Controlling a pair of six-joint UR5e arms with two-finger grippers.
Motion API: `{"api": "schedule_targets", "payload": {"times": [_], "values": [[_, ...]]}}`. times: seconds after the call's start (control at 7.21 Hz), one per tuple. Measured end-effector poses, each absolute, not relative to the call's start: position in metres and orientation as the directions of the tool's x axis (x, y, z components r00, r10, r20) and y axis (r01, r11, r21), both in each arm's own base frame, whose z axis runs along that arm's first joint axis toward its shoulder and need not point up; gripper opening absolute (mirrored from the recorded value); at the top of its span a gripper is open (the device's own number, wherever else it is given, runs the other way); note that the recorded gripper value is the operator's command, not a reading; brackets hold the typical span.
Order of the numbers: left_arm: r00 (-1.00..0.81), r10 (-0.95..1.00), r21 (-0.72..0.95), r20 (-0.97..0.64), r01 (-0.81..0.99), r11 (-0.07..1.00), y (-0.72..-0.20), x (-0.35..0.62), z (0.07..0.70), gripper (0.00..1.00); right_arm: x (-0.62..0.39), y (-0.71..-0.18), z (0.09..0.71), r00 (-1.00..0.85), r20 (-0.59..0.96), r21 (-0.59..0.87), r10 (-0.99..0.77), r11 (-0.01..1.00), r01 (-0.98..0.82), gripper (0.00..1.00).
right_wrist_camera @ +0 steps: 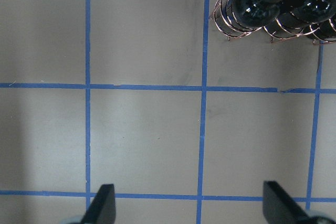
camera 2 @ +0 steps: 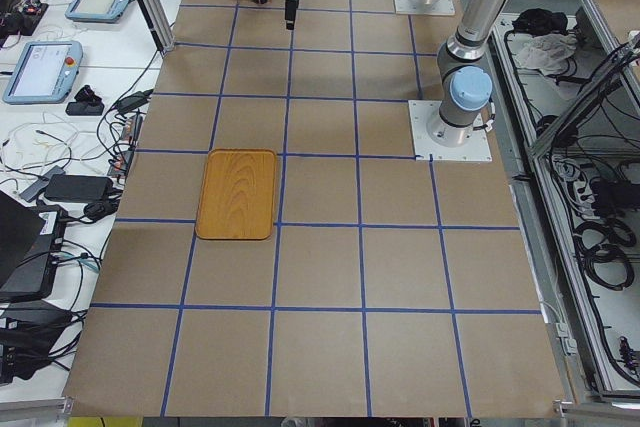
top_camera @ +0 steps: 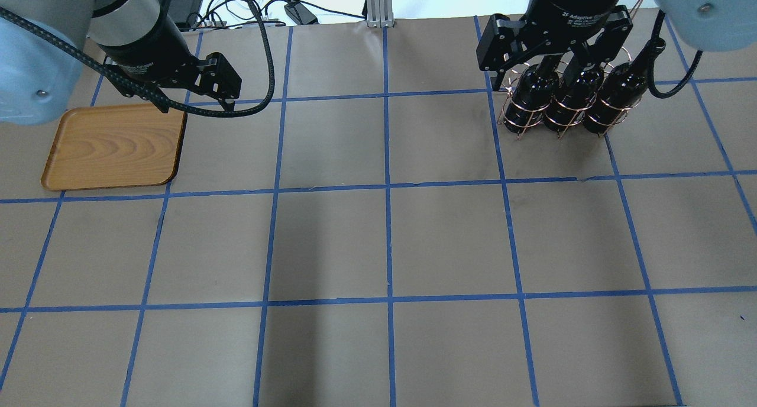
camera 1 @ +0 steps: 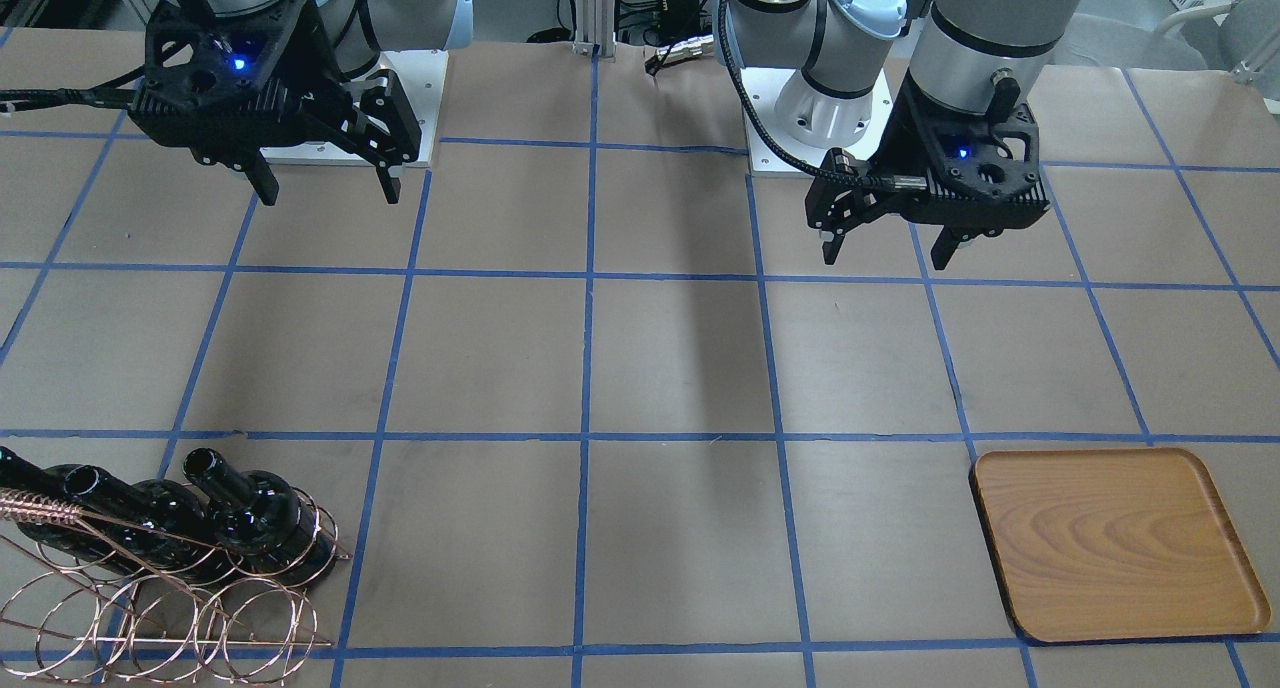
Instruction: Take wine from basket and place on tray
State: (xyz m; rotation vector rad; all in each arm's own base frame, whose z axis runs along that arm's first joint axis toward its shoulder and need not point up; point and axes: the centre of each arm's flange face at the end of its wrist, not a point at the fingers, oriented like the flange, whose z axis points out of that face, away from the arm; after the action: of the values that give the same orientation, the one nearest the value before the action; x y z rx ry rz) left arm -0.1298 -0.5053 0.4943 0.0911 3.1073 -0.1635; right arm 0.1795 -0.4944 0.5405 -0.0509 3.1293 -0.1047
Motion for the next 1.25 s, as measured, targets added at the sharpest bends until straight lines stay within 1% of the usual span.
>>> {"api": "schedule_targets", "payload": {"times": [0.97, 1.25], "values": [[-0.998, 0.057, -0.102, -0.032, 0.06, 0.993, -0.506, -0.13, 0.493, 1.0, 0.176, -0.498, 0.542, -1.0, -0.009, -0.077, -0.03, 0.997, -0.029, 1.0], [-0.998, 0.057, -0.102, -0.032, 0.06, 0.993, -0.506, -0.13, 0.494, 1.0, 0.159, -0.519, 0.533, -1.0, -0.009, -0.074, -0.016, 0.997, -0.015, 1.0]]}}
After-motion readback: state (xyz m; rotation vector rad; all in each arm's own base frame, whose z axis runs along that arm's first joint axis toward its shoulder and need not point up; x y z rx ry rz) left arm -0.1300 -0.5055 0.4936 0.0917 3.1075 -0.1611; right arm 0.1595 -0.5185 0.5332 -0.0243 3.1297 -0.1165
